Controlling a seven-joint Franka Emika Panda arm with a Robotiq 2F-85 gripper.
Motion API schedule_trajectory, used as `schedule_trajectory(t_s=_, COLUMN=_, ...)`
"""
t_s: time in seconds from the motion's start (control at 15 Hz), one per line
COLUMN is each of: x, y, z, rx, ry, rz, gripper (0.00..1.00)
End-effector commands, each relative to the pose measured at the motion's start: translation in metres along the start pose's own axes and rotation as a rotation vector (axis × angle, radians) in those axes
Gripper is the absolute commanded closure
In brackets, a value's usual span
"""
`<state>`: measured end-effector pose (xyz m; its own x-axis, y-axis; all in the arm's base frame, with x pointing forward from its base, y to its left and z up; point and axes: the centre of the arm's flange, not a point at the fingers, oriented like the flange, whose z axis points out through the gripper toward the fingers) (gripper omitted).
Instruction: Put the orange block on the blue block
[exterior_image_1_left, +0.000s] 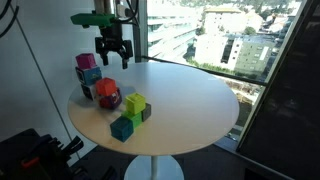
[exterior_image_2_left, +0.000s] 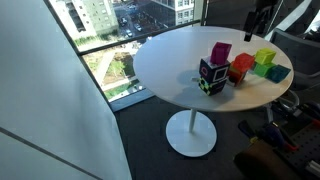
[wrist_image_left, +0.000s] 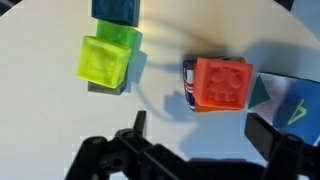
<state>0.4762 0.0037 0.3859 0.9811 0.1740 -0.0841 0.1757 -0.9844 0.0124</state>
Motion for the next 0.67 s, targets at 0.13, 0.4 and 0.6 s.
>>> schedule_trajectory(t_s=0.13, x=0.0, y=-0.029, z=0.005, rx=-0.059, ry=-0.002, rz=0.048, gripper=0.0)
schedule_trajectory(t_s=0.4, x=-0.005, y=-0.042, z=0.012, rx=-0.097, ry=-0.012, rz=0.08, gripper=0.0)
schedule_trajectory(t_s=0.6, x=-0.007, y=-0.048, z=0.019, rx=-0.084, ry=-0.006, rz=0.087, gripper=0.0)
